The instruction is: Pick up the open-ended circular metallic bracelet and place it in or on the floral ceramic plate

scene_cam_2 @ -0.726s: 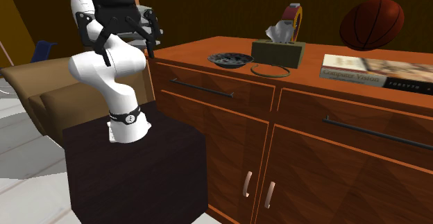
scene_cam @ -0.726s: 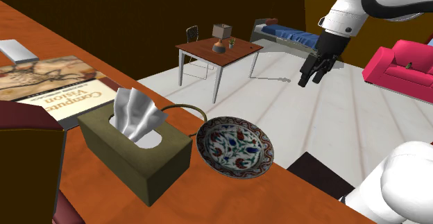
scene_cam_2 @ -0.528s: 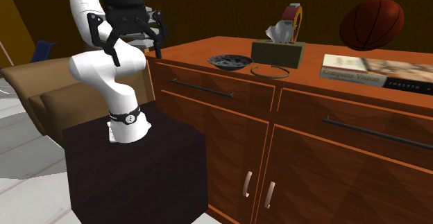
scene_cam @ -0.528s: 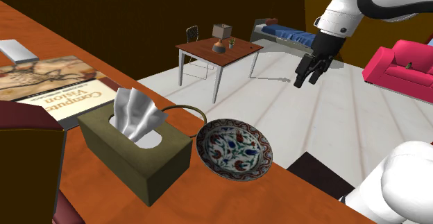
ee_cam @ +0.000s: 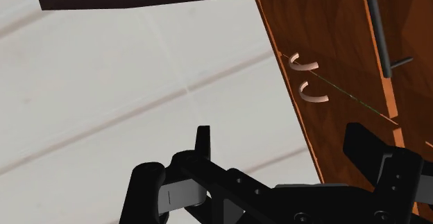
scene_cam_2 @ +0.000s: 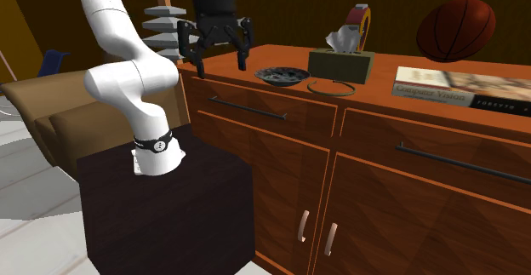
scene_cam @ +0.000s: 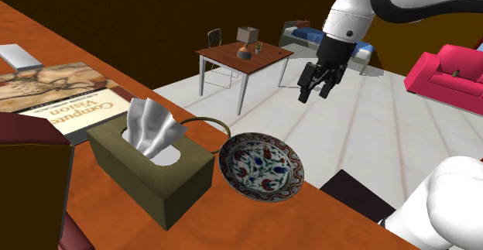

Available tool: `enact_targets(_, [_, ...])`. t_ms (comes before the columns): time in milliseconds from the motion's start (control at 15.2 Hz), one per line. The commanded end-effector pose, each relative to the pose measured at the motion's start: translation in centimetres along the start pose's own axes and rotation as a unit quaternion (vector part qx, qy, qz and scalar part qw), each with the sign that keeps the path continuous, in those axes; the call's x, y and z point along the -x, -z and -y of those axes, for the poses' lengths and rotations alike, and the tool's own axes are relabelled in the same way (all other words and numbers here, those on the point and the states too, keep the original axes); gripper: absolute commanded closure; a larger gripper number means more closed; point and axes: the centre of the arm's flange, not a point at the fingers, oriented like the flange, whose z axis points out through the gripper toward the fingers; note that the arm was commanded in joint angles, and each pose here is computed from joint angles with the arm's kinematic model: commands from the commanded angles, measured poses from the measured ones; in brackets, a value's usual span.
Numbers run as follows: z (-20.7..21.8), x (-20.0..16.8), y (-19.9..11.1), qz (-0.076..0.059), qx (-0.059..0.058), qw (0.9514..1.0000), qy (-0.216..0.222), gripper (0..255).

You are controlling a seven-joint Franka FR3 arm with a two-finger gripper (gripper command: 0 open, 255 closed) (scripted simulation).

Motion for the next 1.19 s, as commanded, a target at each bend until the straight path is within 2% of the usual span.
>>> enact_targets(0, [2.5, -0.7, -0.6, 0.001, 0.0, 1.0, -0.003, 0])
enact_targets(1122, [23.4, -5.9, -3.7, 0.009, 0.005, 0.9997, -0.02, 0])
